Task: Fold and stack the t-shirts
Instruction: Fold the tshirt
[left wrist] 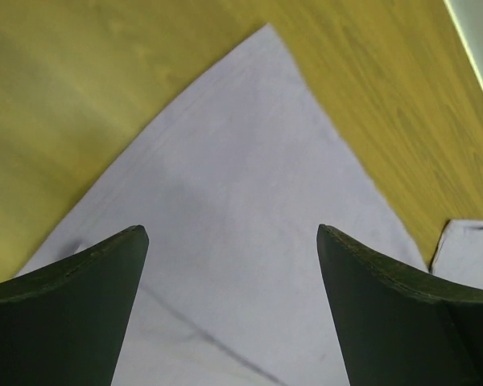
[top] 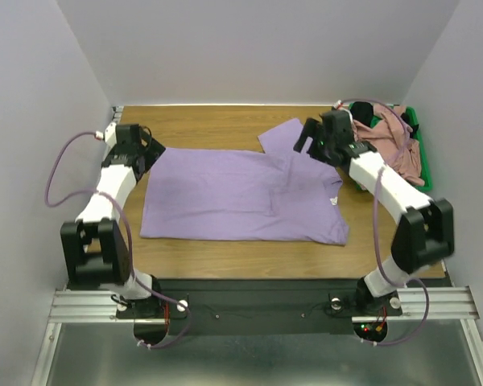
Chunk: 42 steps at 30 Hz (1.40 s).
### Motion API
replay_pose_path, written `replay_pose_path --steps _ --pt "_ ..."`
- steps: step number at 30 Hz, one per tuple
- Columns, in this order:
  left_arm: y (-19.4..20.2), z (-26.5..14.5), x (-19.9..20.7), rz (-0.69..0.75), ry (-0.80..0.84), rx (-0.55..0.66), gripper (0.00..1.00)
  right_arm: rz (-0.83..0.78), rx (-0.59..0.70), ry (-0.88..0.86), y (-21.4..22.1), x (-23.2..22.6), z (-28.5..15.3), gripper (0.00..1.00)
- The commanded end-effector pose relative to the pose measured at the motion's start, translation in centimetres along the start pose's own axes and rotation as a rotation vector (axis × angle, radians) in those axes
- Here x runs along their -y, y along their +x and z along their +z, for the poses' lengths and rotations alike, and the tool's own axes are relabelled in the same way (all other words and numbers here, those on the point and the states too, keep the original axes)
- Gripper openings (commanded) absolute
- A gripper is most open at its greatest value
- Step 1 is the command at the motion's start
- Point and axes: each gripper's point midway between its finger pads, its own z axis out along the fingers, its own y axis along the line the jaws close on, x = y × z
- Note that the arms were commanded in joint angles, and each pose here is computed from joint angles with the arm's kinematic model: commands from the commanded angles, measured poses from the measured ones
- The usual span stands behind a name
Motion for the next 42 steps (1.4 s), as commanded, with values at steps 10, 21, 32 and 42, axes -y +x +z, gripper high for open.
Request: replay_pose_path --steps 10,21,32,42 --pt "-2.4 12.4 2.7 0.167 -0.154 -0.082 0.87 -0.281 0.086 0.139 -6.7 -2.3 15.3 1.00" --pt "-0.9 17.5 1.6 0.168 -0.269 -0.124 0.72 -0.357 0.161 0.149 -8.9 -3.5 22.4 1.00" --pt "-0.2 19.8 2.8 0.192 -0.268 -0.127 0.72 -0.370 0.205 0.148 -9.3 -3.0 26.5 1.00" --pt "0.3 20.5 2.5 0.220 -0.317 -0.118 0.58 -0.362 0.298 0.064 -10.5 -4.6 28.2 1.00"
